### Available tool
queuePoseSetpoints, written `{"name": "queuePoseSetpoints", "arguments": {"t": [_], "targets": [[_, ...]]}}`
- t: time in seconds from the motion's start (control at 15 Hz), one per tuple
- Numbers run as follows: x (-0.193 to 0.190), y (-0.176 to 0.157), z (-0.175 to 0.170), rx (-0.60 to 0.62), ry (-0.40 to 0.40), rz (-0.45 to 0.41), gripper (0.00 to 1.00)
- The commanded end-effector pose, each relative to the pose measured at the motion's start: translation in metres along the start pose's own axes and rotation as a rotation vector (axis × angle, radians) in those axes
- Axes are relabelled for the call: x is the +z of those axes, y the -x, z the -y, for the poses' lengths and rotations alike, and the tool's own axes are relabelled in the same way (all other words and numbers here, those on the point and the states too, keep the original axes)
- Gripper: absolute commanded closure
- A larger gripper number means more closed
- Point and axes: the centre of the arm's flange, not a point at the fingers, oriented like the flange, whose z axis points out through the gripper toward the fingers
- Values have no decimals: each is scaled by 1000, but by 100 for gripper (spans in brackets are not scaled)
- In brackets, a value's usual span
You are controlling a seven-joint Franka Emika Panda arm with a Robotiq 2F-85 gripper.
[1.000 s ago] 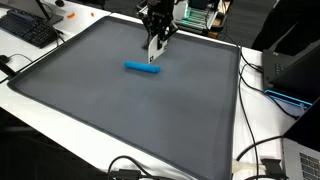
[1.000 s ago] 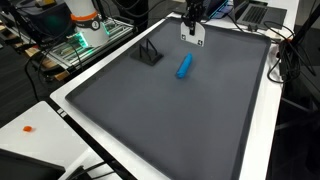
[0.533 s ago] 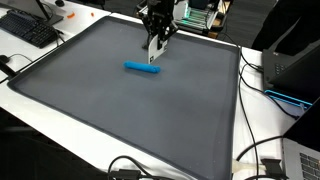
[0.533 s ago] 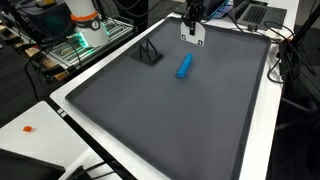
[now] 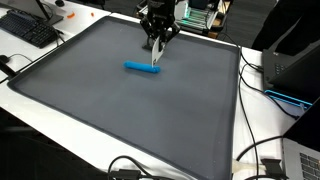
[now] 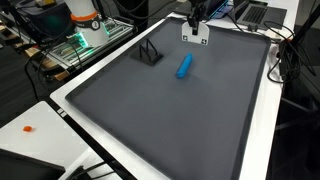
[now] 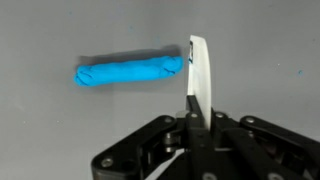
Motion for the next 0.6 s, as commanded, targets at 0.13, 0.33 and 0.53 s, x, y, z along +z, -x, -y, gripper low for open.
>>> {"name": "queuePoseSetpoints", "arguments": {"t": [0.13, 0.33, 0.53], "targets": [[24, -9, 0, -87, -3, 53, 99], [37, -8, -3, -102, 30, 60, 99], [45, -10, -6, -125, 46, 59, 99]]}}
